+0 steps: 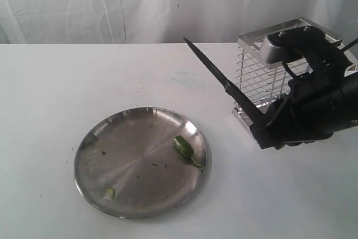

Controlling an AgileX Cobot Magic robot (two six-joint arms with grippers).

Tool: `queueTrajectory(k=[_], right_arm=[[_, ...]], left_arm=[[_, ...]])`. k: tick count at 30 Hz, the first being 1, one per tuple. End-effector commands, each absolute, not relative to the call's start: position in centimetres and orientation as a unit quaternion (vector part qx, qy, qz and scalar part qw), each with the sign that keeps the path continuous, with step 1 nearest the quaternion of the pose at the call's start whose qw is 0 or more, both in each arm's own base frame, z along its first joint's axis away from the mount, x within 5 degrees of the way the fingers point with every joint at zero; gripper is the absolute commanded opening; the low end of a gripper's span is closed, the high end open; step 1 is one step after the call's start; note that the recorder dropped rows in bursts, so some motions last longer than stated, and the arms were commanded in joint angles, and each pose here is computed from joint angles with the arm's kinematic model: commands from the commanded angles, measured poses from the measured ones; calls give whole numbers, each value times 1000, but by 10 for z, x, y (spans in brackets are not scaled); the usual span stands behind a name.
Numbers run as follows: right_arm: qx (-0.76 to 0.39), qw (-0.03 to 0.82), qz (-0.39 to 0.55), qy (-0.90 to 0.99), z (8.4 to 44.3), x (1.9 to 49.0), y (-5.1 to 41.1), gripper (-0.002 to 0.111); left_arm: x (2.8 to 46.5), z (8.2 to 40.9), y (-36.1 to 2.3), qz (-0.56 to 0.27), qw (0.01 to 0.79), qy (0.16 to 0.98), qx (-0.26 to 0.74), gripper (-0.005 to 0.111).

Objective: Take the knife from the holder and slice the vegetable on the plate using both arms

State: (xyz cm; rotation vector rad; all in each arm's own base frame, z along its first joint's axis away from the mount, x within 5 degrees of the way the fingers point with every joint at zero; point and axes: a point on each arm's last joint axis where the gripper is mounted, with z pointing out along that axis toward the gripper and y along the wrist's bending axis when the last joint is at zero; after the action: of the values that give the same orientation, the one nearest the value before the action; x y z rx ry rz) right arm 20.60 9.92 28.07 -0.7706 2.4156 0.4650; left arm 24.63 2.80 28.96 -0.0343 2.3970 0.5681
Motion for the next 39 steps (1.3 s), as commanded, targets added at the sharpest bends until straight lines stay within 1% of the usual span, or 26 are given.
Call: queueTrajectory(k=[1,2,3,4,7,10,13,16,18,20,24,27,29,31,34,35,36,37,38,39], right_arm=[[-275,294,165,900,282,208,97,0],[-266,297,158,903,282,209,96,0],[-245,302,152,909,283,211,94,0],[-220,311,145,913,283,214,92,0],[-170,346,126,914,286,221,87,0],[-170,341,121,916,286,221,86,0],[-183,329,117,919,284,219,86,0],[-185,331,113,918,284,219,85,0],[-188,329,110,919,284,219,85,0],[-190,326,109,920,283,219,85,0],[-190,323,109,921,283,218,85,0],[-190,324,109,920,283,218,85,0],[-192,324,107,920,283,218,85,0],[-193,325,106,920,283,218,84,0],[-193,326,106,919,283,219,84,0],[-192,326,107,919,283,219,85,0],[-192,326,107,919,283,219,85,0],[-192,326,107,919,283,219,85,0],[-192,326,107,919,283,219,85,0],[-192,326,107,919,283,219,85,0]], left_arm=[[245,267,-45,-59,181,967,171,0],[242,266,-64,-133,167,956,200,0],[240,263,-78,-174,158,946,225,0],[238,258,-96,-212,147,939,229,0],[239,238,-126,-228,151,945,178,0],[241,221,-159,-234,183,948,110,0],[243,210,-193,-245,243,934,92,0],[247,203,-218,-252,266,925,97,0],[251,196,-226,-253,254,930,87,0],[258,185,-231,-259,233,936,36,0],[272,170,-238,-269,230,934,-42,0],[285,172,-245,-280,256,923,-58,0],[293,180,-250,-281,286,916,-29,0],[300,191,-254,-259,315,910,69,0],[309,211,-257,-228,308,898,217,0],[314,217,-254,-220,291,899,244,0],[320,223,-251,-215,277,903,249,0],[334,230,-232,-160,212,938,222,0],[339,230,-221,-115,182,958,191,0],[348,234,-195,54,125,975,178,0]])
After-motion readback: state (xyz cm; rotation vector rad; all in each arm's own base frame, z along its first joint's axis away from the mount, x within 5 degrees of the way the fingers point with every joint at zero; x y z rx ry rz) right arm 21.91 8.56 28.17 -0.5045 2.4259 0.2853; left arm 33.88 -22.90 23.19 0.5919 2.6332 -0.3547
